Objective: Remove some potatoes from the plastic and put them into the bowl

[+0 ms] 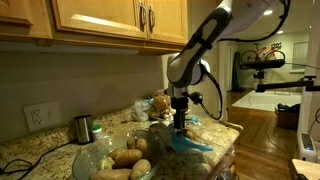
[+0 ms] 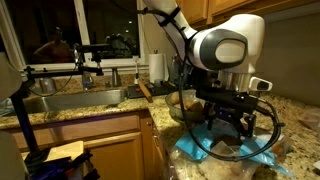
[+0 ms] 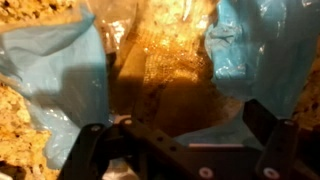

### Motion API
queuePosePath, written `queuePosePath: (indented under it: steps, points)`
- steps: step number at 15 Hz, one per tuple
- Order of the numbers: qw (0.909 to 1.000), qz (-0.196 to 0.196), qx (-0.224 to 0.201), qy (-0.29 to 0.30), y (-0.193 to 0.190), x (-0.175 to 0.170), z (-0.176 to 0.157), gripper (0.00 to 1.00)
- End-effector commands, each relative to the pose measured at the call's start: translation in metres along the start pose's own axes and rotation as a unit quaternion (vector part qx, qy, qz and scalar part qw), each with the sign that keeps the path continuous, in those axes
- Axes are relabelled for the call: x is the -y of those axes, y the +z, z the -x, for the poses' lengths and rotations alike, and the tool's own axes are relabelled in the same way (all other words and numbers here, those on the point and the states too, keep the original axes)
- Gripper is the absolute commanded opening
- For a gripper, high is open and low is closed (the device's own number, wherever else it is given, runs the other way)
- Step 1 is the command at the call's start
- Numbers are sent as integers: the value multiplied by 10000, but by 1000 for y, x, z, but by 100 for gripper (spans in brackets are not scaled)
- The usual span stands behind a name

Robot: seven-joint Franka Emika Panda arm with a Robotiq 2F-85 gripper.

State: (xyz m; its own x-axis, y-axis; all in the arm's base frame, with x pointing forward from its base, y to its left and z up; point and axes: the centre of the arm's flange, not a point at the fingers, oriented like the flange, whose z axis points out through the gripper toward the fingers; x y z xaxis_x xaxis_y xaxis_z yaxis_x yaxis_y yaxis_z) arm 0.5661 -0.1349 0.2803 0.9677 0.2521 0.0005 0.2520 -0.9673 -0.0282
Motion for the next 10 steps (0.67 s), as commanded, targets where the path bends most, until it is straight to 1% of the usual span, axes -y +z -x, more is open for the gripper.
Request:
queuePosePath:
  steps: [1,4,7,10]
  points:
    - [9998,120,106,127,7,-4,8,100]
    - [9996,202,106,185,14,-12,4,100]
    - [9996,163,105,217,24,-16,-1,100]
    - [9997,97,90,194,31,-12,-12,100]
